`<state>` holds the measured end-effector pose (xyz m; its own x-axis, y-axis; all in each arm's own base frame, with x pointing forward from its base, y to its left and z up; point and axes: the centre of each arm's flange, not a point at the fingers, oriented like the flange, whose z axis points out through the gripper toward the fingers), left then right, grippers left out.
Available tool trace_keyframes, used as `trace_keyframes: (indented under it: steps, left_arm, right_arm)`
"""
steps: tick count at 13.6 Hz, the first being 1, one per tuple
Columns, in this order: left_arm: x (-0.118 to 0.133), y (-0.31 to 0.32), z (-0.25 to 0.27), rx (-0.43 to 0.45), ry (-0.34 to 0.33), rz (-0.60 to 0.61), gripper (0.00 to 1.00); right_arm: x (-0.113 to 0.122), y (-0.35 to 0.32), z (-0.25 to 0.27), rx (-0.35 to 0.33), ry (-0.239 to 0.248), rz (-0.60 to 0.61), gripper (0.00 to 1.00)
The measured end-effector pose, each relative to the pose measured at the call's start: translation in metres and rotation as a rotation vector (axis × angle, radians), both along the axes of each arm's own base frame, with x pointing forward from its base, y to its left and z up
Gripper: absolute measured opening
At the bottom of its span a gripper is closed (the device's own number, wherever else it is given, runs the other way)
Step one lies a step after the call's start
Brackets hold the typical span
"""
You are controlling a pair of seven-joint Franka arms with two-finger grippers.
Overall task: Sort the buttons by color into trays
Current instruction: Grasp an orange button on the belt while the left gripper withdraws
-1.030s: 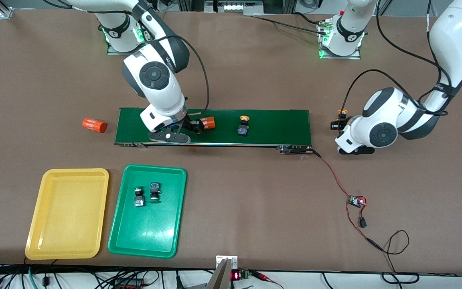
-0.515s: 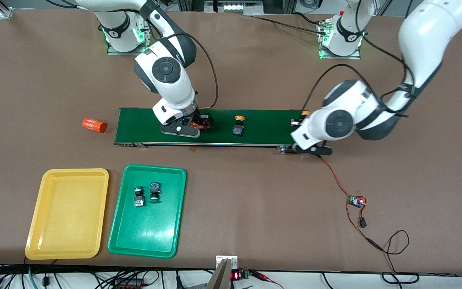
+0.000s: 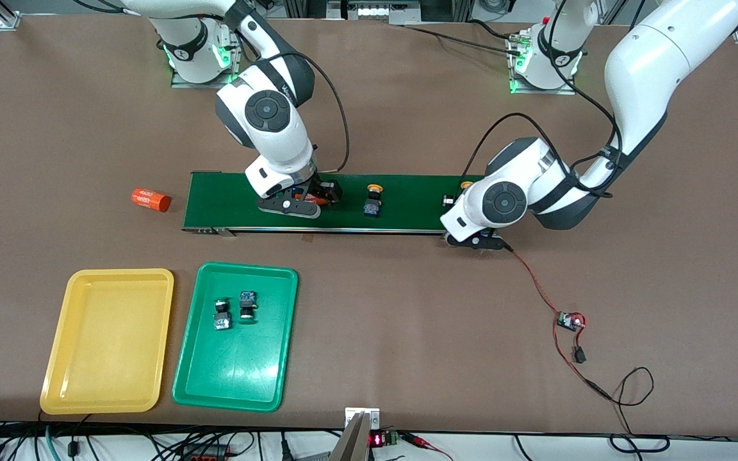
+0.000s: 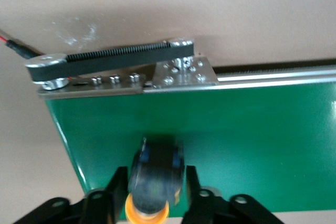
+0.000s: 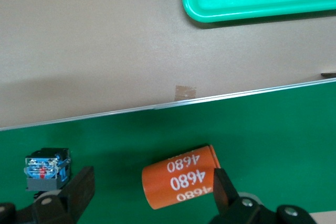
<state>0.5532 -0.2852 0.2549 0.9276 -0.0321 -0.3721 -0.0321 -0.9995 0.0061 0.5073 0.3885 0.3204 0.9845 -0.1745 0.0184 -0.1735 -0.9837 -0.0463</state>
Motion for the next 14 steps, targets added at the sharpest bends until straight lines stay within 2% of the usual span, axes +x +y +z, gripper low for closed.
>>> trace_keyframes:
  steps: [2, 4, 5, 8, 11, 14]
  left_arm:
    - [0.011, 0.002, 0.014, 0.003, -0.025, 0.047, 0.78]
    - [0.030, 0.010, 0.055, 0.033, -0.041, 0.067, 0.97]
    - [0.040, 0.018, 0.087, 0.057, -0.045, 0.077, 1.00]
    - [0.059, 0.041, 0.173, 0.089, -0.095, 0.120, 1.00]
    - [0.063, 0.052, 0.209, 0.078, -0.147, 0.094, 1.00]
    - [0.075, 0.088, 0.242, 0.072, -0.211, 0.001, 1.00]
  right_arm:
    - [-0.007, 0.006, -0.003, -0.002, 0.008, -0.021, 1.00]
    - [-0.017, 0.016, -0.006, -0.004, 0.017, -0.056, 1.00]
    - [-0.022, 0.020, -0.007, -0.004, 0.020, -0.074, 1.00]
    - [-0.028, 0.029, -0.011, -0.002, 0.025, -0.113, 1.00]
    - [-0.032, 0.038, -0.023, 0.014, 0.018, -0.093, 1.00]
    - [-0.042, 0.050, -0.041, 0.007, 0.011, -0.022, 1.00]
